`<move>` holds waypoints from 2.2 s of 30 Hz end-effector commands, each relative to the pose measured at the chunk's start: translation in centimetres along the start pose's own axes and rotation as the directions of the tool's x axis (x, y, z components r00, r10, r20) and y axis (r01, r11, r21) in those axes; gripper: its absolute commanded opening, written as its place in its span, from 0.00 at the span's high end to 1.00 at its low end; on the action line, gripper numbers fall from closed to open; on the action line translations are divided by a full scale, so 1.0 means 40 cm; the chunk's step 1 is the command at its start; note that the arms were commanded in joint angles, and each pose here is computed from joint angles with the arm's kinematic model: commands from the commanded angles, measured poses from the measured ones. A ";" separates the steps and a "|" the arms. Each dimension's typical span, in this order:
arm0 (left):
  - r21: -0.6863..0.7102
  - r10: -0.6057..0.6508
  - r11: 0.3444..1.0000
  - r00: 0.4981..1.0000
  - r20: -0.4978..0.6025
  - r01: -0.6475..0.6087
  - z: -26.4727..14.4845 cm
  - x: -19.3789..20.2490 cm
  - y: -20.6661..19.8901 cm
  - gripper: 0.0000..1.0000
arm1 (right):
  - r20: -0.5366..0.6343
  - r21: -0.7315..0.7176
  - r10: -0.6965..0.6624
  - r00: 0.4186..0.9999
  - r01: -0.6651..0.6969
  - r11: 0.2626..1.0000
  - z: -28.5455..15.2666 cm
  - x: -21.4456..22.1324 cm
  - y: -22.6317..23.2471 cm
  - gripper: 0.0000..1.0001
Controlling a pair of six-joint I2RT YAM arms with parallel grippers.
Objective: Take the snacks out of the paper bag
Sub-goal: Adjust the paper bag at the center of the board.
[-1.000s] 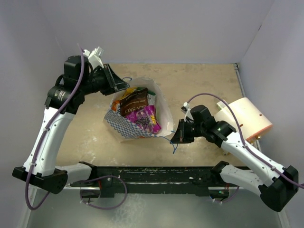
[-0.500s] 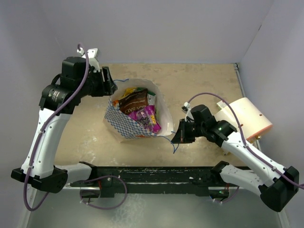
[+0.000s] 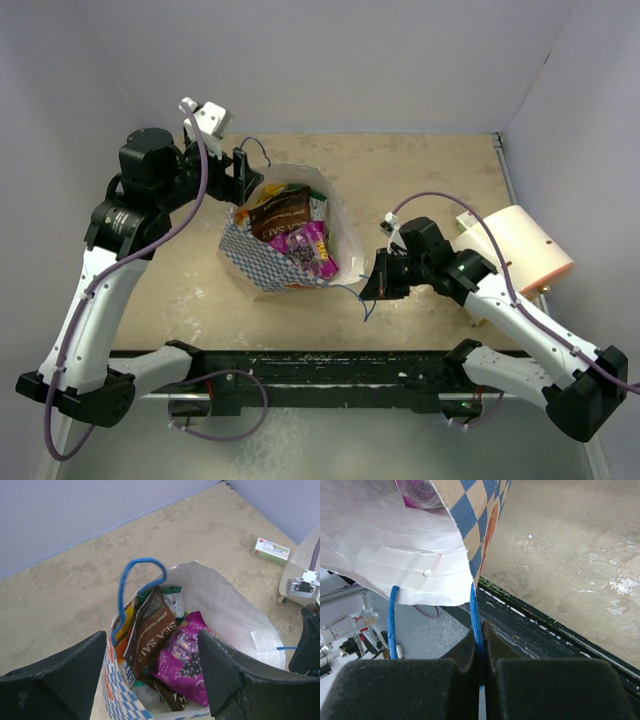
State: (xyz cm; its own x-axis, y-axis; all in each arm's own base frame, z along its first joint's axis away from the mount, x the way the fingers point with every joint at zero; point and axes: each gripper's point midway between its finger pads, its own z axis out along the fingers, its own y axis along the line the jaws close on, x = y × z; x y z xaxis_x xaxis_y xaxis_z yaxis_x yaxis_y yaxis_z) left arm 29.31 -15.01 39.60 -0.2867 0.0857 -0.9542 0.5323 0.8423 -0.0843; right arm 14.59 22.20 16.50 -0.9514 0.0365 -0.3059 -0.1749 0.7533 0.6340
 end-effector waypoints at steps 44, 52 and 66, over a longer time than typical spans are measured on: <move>-0.351 -0.036 0.920 0.929 0.369 0.175 -0.104 -0.342 0.207 1.00 | -0.019 -0.186 -0.302 0.953 0.293 0.938 0.130 -0.216 0.313 1.00; 0.032 -0.454 0.888 0.867 0.204 0.458 -0.072 -0.115 0.016 1.00 | -0.173 -0.107 -0.248 0.953 0.233 0.967 0.186 -0.051 0.123 1.00; 0.137 -0.643 0.762 0.766 0.034 0.633 -0.126 0.001 -0.087 1.00 | -0.159 0.016 -0.282 0.946 0.288 0.957 0.121 -0.036 0.057 0.73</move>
State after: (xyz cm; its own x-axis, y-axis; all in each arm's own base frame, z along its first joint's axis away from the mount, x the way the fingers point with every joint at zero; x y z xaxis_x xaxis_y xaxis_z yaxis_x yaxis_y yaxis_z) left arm 23.97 -14.27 38.92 -0.5267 -0.4801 -0.7015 0.2800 0.6813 -0.6764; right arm 14.50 26.74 11.59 -0.9280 -0.2764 -0.2497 -0.3713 0.7399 0.5610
